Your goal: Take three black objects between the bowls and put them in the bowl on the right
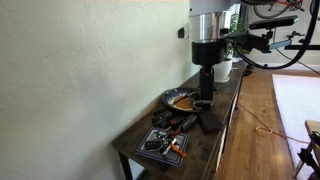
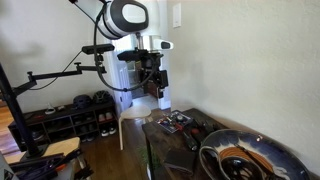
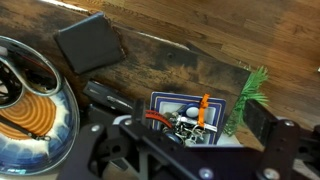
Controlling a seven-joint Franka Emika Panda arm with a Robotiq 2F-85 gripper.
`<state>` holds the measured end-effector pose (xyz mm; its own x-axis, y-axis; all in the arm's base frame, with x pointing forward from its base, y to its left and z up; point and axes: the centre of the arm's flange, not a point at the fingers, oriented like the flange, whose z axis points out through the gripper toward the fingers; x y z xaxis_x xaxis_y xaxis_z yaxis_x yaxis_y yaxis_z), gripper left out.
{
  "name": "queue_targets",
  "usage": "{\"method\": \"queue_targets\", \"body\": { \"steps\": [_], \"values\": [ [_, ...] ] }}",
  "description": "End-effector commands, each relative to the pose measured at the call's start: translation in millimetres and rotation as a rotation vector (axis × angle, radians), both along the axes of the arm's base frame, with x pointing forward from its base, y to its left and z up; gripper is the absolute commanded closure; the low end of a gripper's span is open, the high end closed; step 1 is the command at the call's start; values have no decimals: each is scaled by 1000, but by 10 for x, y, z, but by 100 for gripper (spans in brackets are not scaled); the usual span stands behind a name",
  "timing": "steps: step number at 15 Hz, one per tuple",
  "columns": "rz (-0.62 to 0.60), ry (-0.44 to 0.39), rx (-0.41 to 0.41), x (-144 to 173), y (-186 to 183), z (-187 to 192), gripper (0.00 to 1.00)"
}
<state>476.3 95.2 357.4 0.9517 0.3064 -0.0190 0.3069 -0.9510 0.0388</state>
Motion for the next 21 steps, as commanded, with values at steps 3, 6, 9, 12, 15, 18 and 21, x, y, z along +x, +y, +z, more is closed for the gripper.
{"method": "queue_targets", "body": {
  "steps": [3, 6, 9, 12, 15, 18, 21],
  "values": [
    [152, 39, -23, 350, -213, -343, 0],
    [230, 38, -29, 474, -301, -469, 0],
    [226, 43, -26, 442, -276, -476, 0],
    [230, 46, -25, 469, -277, -507, 0],
    [231, 45, -25, 468, -270, -507, 0],
    [269, 57, -37, 533, -327, -628, 0],
    [309, 70, -64, 635, -407, -802, 0]
  ]
}}
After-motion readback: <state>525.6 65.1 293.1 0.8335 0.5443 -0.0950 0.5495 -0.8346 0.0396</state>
